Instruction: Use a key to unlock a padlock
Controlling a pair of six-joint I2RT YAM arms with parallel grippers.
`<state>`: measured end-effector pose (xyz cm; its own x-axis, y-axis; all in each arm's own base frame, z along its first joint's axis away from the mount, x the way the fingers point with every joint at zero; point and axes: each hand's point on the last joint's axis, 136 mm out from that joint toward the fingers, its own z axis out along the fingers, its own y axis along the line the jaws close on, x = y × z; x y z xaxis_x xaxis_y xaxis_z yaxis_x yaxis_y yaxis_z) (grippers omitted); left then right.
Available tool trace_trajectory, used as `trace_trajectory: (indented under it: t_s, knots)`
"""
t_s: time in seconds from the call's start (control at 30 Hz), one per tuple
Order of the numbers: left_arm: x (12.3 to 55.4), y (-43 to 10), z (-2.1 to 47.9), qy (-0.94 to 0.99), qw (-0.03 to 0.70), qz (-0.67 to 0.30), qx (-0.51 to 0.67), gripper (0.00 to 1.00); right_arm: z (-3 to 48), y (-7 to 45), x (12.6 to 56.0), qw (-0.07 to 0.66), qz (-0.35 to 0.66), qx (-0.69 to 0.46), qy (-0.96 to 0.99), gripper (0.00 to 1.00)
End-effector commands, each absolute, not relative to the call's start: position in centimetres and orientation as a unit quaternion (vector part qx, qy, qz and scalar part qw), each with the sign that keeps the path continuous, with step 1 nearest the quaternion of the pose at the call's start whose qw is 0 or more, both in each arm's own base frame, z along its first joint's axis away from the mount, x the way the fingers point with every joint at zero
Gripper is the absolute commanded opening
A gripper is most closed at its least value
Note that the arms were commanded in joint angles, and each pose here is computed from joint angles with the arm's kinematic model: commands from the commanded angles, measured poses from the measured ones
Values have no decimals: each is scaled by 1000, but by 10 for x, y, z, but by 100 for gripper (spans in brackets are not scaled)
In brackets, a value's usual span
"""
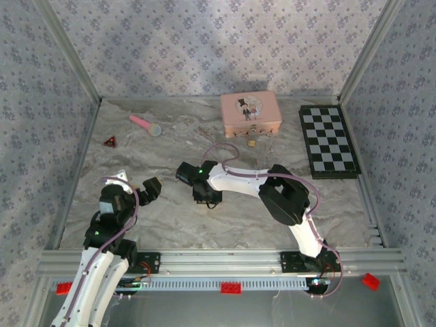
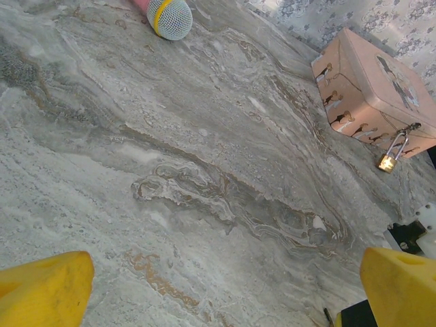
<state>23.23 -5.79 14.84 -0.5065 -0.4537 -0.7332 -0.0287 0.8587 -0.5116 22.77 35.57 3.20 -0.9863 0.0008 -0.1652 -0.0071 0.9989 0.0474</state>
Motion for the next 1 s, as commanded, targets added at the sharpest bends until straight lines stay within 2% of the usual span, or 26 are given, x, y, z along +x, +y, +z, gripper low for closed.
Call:
trace_trajectory:
  t_s: [0.0,0.47,0.97]
  knots:
    - [232,-61,160,832,482,-237,-141,100,31,353,228,86,6,4,996,30]
    - [232,-63,161,831,482,-239,-139,100,24,356,227,78,2,1,997,28]
    - [232,-63,160,832,481,-239,-139,100,13,347,225,78,-17,5,997,21]
